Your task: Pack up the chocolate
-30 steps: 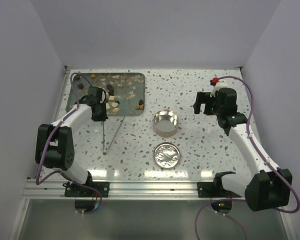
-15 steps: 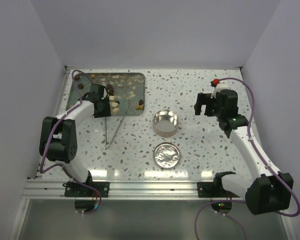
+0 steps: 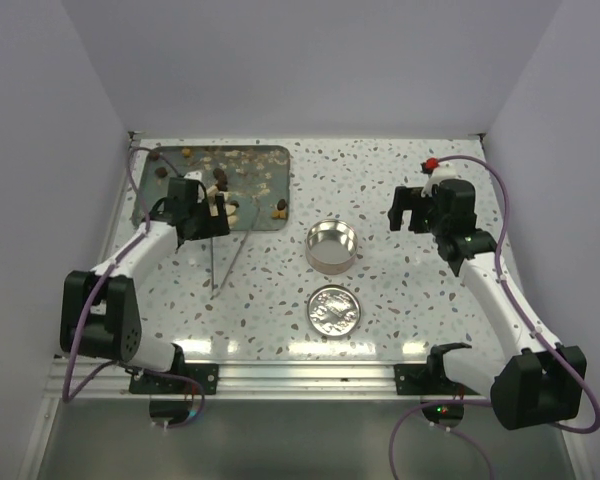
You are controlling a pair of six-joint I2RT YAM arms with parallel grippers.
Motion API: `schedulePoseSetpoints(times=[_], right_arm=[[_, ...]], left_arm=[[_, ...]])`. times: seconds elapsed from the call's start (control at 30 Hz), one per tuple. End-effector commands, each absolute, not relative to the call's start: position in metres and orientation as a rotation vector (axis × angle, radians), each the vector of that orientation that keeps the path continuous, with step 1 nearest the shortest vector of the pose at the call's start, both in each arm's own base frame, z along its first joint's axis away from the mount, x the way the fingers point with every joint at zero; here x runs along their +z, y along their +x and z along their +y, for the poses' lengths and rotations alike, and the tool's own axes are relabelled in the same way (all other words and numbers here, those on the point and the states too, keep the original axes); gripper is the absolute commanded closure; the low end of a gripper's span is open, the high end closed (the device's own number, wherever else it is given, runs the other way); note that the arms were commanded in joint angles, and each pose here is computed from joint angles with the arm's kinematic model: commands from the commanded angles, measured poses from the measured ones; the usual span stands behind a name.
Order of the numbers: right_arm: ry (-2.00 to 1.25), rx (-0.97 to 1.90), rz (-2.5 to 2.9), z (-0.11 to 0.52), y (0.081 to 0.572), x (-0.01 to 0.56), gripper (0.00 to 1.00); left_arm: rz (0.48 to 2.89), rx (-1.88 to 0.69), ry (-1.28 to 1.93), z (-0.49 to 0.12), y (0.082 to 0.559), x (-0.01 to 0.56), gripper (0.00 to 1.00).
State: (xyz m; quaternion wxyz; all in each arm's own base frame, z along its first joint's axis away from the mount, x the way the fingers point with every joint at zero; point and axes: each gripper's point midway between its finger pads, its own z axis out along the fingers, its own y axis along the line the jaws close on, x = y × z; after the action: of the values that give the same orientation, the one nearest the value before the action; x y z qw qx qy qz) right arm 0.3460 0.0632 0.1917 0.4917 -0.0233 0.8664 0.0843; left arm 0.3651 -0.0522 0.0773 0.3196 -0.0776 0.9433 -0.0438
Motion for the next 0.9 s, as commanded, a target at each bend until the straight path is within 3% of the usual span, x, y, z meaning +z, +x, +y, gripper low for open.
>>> schedulePoseSetpoints(times=[0.0,0.07,0.3,0.87], right_arm=[[-0.071,0.226,2.059,0.068,0.351,0.205,0.01],[-0.074,0.234,2.058,0.07,0.352,0.205,0.01],[-0.08,0.259,2.068,0.075,0.355,0.203,0.01],[-0.101,0.264,2.077,0.079,0.352,0.201,0.01]], left_arm=[[2.343,-0.21,-0.187,-0.062,0.359,0.104,0.0],[2.293,-0.284,-0.158,-0.071,0.353,0.116,0.0],[2.378,-0.351,-0.176,-0.081,0.32,0.073,0.0],[2.473,-0.365,-0.117,-0.089,0.306,0.037,0.0]])
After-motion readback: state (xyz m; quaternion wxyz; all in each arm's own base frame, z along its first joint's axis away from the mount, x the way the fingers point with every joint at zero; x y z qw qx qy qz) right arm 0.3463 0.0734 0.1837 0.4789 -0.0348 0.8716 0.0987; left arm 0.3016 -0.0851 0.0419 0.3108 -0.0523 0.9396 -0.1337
